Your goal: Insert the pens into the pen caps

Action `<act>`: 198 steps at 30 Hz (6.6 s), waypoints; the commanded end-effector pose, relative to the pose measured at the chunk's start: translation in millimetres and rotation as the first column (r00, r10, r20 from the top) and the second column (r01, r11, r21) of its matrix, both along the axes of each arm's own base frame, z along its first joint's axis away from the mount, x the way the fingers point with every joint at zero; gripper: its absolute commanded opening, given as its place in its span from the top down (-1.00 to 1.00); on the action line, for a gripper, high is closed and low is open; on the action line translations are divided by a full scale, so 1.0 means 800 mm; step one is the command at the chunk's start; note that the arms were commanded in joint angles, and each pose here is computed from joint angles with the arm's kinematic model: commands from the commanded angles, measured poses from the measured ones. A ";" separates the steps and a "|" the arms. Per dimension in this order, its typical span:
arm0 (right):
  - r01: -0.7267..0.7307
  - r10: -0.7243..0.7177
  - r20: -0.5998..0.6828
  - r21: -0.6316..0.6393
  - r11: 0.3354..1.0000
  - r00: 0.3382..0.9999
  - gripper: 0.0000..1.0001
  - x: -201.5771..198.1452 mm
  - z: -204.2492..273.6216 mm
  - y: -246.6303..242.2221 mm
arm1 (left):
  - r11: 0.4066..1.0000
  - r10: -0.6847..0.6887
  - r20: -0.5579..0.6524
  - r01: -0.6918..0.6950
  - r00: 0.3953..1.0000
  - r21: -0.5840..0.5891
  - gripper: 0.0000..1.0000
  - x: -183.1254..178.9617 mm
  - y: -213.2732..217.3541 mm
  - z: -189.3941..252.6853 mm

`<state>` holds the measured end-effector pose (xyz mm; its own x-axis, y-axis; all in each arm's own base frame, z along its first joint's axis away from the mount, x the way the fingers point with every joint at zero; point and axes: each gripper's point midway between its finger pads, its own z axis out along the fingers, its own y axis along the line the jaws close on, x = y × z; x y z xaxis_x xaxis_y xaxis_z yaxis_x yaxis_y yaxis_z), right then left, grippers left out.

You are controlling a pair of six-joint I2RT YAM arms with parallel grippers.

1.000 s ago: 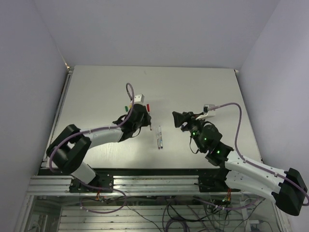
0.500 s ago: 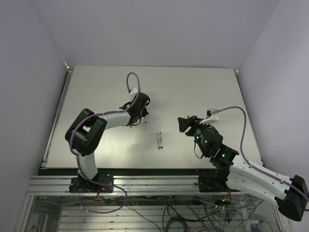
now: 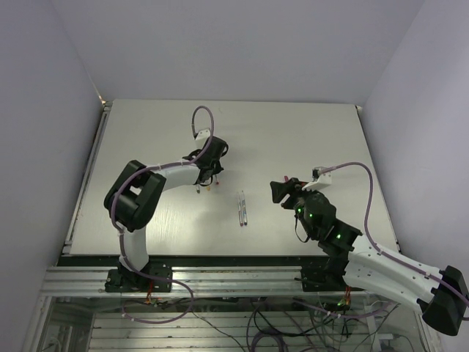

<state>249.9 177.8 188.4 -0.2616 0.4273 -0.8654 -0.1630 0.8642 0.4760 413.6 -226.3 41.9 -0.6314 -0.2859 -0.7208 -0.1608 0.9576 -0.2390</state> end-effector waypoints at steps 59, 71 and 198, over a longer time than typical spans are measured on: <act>0.388 -0.386 -0.153 -0.020 0.921 0.910 -0.40 0.033 -0.059 -0.124 | 0.876 -0.467 -0.087 0.473 0.880 0.093 0.10 -0.210 -0.124 0.004; 0.386 -0.383 -0.170 -0.014 0.922 0.908 -0.40 0.030 -0.064 -0.123 | 0.875 -0.454 -0.119 0.467 0.883 0.130 0.18 -0.216 -0.124 -0.011; -0.061 -0.123 -0.498 -0.337 0.940 0.858 1.00 0.145 -0.180 -0.068 | 0.804 -0.595 -0.018 0.594 0.804 -0.040 0.86 -0.253 -0.105 0.047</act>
